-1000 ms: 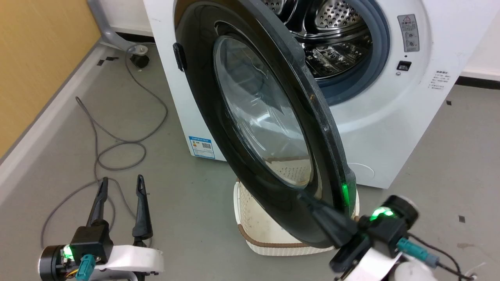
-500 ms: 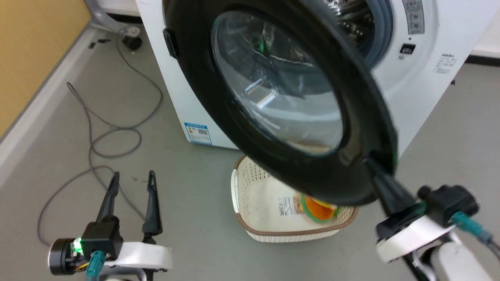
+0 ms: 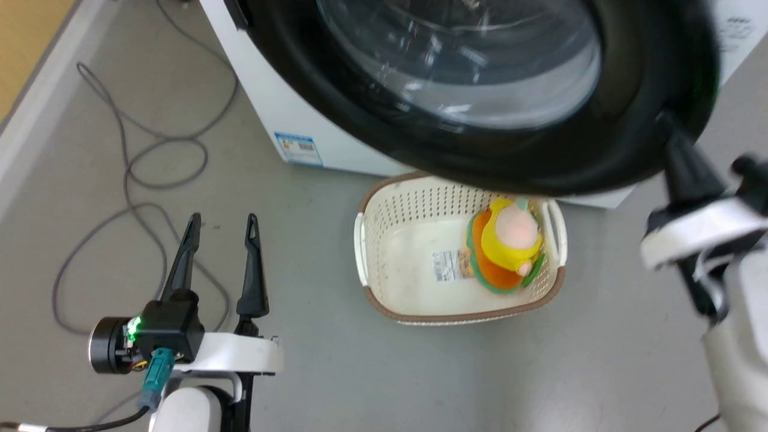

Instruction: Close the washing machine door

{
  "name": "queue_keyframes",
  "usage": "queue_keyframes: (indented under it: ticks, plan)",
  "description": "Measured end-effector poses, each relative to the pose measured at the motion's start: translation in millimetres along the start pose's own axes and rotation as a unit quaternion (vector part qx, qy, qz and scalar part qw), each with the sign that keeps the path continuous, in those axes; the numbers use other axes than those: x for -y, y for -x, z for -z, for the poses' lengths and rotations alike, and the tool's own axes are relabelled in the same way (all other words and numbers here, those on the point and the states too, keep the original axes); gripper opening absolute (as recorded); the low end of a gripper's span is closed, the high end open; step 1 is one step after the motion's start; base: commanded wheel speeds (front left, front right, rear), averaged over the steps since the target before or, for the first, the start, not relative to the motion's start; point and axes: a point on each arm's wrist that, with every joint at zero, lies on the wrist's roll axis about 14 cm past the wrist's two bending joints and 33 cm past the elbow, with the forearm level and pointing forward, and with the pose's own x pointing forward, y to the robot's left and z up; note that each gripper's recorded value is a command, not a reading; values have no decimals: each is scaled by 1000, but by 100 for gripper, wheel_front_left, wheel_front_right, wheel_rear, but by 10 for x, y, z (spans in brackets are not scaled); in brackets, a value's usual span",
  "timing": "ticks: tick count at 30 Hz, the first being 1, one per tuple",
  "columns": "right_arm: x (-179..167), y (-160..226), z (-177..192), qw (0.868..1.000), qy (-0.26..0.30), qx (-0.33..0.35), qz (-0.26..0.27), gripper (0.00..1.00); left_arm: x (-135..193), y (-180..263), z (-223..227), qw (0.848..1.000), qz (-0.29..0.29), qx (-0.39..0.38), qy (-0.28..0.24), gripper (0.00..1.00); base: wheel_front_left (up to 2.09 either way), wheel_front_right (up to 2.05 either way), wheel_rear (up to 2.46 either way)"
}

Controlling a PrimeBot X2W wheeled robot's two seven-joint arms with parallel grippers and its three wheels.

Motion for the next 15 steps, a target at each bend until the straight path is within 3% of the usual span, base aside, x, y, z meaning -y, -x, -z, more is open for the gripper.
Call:
queue_keyframes:
  ticks: [15]
  plan:
    - [425, -660, 92, 999, 17, -21, 47, 0, -63, -68, 184, 1000, -13, -24, -8, 100, 0, 0, 0]
